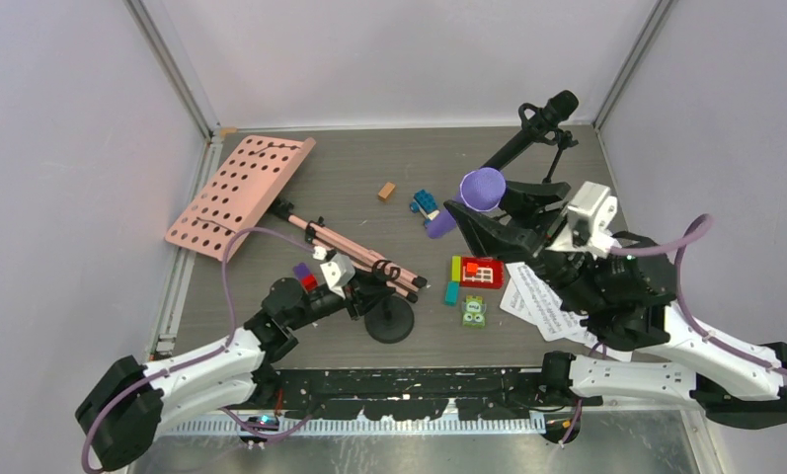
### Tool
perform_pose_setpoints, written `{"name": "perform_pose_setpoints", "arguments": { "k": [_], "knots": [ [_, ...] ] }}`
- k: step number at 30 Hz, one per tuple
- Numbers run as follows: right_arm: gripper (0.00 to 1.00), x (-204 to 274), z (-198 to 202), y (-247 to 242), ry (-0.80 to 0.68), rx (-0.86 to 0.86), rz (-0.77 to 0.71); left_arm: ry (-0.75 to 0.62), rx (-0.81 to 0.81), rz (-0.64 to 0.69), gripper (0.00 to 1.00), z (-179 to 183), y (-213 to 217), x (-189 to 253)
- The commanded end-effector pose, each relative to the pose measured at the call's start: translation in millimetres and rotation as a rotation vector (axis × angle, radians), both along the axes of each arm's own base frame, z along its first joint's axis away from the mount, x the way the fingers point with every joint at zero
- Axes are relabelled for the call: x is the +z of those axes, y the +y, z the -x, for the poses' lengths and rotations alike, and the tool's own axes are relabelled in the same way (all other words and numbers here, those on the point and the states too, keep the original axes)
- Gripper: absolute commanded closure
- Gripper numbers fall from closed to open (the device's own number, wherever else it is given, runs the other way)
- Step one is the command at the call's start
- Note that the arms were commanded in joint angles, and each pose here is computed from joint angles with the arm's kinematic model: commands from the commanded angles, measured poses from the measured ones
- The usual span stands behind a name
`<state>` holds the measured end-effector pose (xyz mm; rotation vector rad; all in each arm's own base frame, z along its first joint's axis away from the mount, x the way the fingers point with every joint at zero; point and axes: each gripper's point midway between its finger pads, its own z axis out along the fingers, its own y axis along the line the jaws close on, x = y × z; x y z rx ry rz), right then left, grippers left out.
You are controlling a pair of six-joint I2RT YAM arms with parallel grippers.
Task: Pack up the instrument practice props
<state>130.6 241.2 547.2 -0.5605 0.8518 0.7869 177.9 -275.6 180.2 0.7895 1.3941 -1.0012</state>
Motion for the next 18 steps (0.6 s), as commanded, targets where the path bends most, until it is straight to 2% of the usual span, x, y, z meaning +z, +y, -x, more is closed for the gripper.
{"name": "perform_pose_setpoints", "arguments": {
  "k": [1,8,18],
  "knots": [
    [0.99,-61.8,-50.9,-36.9,0.297,-0.311,0.037,0.184,0.098,-0.197,1.0,0.3,25.9,-60.5],
    [1.0,-147.5,-72.6,-72.9,0.608,-0.575,0.107,0.134,0.133,-0.133,1.0,6.2,39.5,-30.3],
    [0.99,-230.7,-64.9,-67.7,0.885,-0.611,0.155,0.127,0.138,-0.07,1.0,19.3,51.7,-2.8]
  ]
}}
